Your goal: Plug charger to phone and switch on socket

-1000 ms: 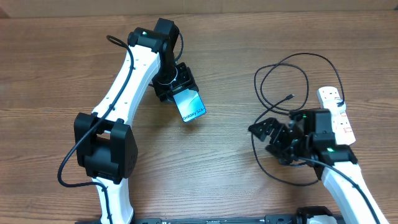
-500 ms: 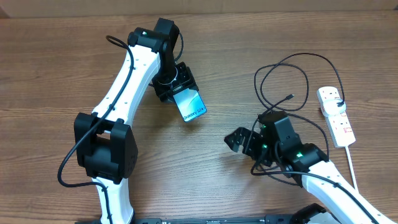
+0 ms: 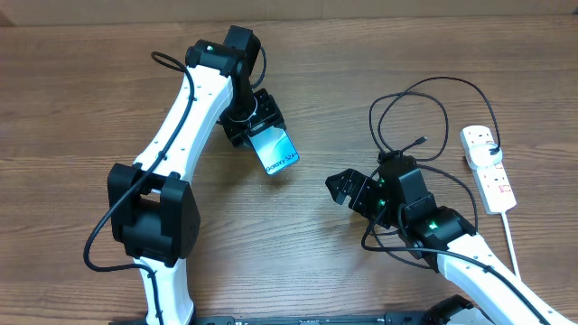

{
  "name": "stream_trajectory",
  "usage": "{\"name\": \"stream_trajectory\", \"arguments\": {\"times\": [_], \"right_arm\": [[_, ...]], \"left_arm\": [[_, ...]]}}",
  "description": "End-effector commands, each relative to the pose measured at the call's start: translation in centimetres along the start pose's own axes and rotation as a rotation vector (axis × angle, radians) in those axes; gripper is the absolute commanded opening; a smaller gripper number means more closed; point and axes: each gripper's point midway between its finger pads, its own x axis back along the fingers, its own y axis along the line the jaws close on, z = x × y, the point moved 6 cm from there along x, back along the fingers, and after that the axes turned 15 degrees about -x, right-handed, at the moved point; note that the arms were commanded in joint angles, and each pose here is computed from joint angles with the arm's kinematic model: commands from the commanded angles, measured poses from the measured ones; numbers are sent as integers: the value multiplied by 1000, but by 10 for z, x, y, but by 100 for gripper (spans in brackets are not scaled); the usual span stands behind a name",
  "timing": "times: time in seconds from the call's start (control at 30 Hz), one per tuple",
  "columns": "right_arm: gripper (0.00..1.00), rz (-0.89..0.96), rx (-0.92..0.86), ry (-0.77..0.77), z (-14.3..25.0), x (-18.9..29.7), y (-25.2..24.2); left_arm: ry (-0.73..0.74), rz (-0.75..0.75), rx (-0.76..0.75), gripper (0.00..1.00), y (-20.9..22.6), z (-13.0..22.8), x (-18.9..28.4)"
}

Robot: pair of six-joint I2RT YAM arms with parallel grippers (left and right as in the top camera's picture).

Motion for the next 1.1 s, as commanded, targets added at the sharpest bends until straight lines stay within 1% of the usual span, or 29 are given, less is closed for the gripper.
{"name": "stream_trajectory", "arguments": {"times": [0.0,0.17,0.37,0.57,0.67,0.87,0.97,1.07], "right_arm": [[100,-31,12,-23,-3,1,9],[100,-113,35,-59,-10,-2,25],[100,-214,64,-93,-17,-9,44],[100,-290,114,-79,-7,-19,61],[100,-321,133,-73,-2,-23,68],[95,-345,142,-98,-3,-34,73],[89,-389,150,-112,-6,-37,80],[81,-427,156,-125,-8,-41,86]], "left_arm": [[-27,5,52,57,-4,-4,5],[-1,53,74,57,-9,-2,5],[42,146,69,57,-20,2,6],[72,269,49,57,-35,2,10],[86,304,45,57,-39,3,11],[110,344,42,57,-43,6,13],[117,354,42,57,-44,7,13],[126,369,41,57,-46,8,14]]}}
